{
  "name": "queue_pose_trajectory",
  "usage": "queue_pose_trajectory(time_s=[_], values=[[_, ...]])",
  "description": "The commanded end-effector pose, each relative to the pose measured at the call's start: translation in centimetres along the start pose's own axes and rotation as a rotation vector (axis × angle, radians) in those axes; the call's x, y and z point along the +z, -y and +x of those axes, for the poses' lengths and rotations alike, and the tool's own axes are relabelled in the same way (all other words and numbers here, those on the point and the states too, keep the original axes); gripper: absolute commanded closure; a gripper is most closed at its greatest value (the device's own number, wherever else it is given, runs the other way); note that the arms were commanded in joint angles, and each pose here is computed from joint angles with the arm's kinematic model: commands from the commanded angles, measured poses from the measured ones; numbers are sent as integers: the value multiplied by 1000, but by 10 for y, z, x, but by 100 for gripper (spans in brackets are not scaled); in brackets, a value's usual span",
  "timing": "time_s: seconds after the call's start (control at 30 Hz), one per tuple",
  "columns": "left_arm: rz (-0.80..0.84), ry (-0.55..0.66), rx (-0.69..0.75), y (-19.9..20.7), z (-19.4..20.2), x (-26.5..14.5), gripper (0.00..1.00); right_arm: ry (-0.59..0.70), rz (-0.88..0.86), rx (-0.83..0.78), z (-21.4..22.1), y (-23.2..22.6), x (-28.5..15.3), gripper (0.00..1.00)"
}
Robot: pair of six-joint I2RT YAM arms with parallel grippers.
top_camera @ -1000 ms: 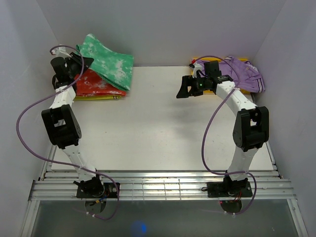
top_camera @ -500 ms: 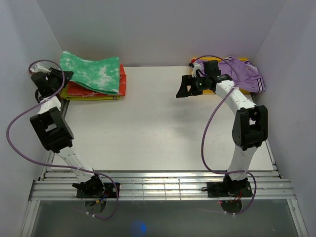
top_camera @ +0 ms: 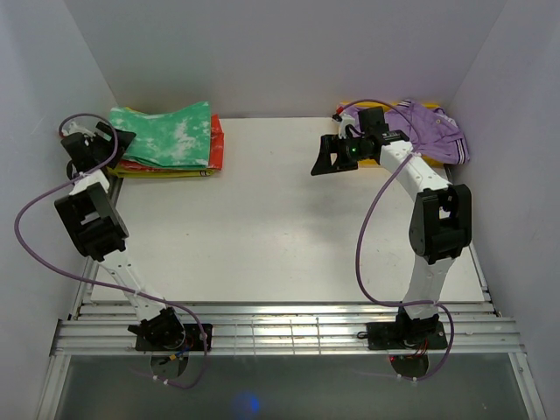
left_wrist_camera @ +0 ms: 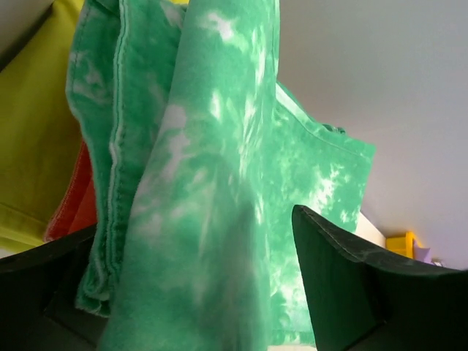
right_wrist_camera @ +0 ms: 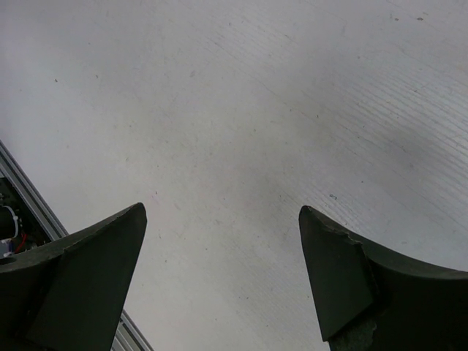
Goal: Fold and stack the trousers
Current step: Neatly place the folded trousers to the corner
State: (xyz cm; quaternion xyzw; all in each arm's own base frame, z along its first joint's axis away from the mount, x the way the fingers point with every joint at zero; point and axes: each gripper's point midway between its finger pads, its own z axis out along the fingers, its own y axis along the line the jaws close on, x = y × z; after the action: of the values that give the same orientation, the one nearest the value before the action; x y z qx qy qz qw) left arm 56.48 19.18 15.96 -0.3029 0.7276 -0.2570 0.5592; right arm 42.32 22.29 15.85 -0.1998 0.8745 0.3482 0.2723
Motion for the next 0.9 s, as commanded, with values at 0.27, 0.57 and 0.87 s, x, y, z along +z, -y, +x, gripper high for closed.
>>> queue_pose_trajectory(time_s=[0.27, 0.57, 0.87], values=[[-385, -52, 167, -5, -34, -78, 2, 36, -74, -45, -25, -21, -5, 10], [-501, -172, 510, -7, -4, -169, 4, 27, -104, -49, -19, -27, -8, 10], [-436, -509, 650, -51, 19, -123, 47, 25, -108, -78, -12, -34, -17, 10]])
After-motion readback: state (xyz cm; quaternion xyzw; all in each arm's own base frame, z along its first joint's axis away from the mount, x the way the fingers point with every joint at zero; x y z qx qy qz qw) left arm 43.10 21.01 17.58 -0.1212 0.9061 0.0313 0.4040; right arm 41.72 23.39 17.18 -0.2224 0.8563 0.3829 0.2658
